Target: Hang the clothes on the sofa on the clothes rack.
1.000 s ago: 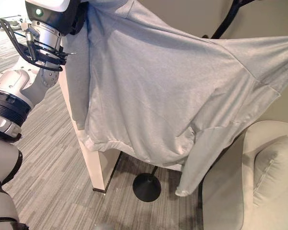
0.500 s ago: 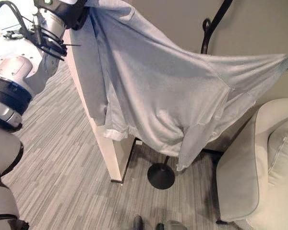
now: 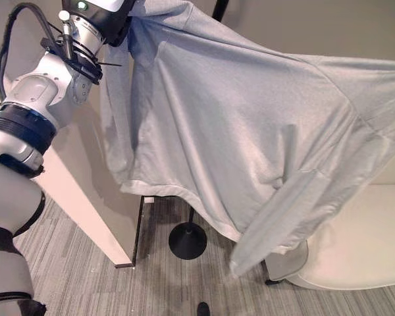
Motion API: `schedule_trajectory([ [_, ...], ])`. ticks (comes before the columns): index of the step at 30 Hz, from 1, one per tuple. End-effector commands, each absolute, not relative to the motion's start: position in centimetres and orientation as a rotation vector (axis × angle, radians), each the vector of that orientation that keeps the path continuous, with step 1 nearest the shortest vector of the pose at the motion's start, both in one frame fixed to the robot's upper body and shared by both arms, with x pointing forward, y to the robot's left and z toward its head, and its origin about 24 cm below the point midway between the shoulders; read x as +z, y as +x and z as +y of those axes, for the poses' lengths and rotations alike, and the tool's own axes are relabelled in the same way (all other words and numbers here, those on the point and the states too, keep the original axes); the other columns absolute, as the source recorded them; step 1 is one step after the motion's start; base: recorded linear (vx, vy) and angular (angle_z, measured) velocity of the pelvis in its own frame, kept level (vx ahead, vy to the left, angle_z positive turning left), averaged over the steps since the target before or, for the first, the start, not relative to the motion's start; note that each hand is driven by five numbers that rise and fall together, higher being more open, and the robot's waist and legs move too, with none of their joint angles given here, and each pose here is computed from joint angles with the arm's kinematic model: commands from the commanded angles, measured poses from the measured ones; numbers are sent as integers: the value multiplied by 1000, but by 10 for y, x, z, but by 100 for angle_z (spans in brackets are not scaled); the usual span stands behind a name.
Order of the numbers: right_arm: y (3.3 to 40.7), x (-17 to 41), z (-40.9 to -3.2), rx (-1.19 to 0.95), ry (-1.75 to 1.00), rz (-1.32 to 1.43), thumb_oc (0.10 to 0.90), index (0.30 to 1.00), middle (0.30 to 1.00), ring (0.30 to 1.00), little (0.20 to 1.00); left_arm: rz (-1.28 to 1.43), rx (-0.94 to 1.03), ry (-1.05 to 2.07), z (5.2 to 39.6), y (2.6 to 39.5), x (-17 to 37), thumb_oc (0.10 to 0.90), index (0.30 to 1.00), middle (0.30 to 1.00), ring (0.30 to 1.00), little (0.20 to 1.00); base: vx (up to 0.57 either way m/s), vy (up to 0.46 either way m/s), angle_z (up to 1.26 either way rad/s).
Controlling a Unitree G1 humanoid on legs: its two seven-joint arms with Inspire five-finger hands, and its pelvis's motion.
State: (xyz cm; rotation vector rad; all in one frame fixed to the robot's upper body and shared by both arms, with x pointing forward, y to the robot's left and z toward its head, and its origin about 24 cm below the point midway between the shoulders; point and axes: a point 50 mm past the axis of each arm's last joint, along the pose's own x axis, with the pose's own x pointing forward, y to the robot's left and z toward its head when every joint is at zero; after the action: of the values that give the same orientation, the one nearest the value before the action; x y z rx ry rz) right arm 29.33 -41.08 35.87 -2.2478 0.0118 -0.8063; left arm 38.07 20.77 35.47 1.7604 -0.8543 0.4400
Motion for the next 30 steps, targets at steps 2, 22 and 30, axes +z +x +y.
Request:
schedule_trajectory([
  [2, 249, 409, -431, -1139, -2156, 30, 400, 300, 300, 300, 300, -749, 783, 1621, 255, 366, 399, 400, 300, 300, 300, 300, 19, -162, -6],
  [22, 276, 361, -426, -965, -2144, -5, 400, 300, 300, 300, 300, -16, 773, 1982, 383, 342, 292, 400, 300, 300, 300, 300, 126, 22, -10],
  [30, 288, 267, -391, -728, -1952, -253, 400, 300, 300, 300, 300, 14, 654, 1751, 380, 332, 192, 400, 300, 300, 300, 300, 42, 10, 14],
])
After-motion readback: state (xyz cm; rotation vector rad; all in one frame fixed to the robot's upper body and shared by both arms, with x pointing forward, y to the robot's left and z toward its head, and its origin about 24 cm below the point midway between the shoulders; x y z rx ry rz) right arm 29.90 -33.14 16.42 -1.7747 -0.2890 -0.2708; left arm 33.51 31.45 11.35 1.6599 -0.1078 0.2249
